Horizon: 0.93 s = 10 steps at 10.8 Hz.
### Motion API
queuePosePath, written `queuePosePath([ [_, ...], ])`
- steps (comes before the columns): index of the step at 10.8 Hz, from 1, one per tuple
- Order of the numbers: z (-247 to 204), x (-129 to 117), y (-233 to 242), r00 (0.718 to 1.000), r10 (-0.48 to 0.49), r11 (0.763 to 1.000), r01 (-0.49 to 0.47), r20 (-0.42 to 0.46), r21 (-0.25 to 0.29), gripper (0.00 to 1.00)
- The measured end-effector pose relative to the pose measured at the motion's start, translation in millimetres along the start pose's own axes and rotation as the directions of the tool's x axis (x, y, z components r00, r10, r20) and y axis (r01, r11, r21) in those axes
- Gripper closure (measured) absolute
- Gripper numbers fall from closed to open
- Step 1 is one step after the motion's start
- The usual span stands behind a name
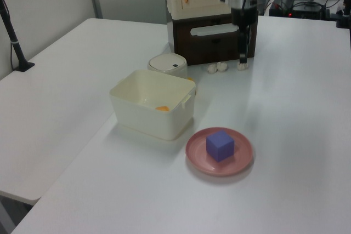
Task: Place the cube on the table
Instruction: 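Move the gripper over the purple cube on the pink plate and descend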
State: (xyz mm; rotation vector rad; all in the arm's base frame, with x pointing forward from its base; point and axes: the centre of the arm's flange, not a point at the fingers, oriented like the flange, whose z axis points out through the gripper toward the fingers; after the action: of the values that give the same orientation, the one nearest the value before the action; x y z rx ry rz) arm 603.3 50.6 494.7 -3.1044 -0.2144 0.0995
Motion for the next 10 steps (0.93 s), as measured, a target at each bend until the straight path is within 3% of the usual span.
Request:
queuePosePath([
  [2,-27,-6,51,0.997,0.052,0.999,-0.052,-0.05,0.0,0.0],
  [4,-30,-6,36,0.999,0.022,1.0,-0.022,-0.05,0.0,0.0],
  [7,-12,-2,-66,0.989,-0.144,0.99,0.144,-0.015,-0.007,0.0],
  [10,25,-4,-153,0.947,-0.319,0.947,0.32,0.05,-0.01,0.0],
])
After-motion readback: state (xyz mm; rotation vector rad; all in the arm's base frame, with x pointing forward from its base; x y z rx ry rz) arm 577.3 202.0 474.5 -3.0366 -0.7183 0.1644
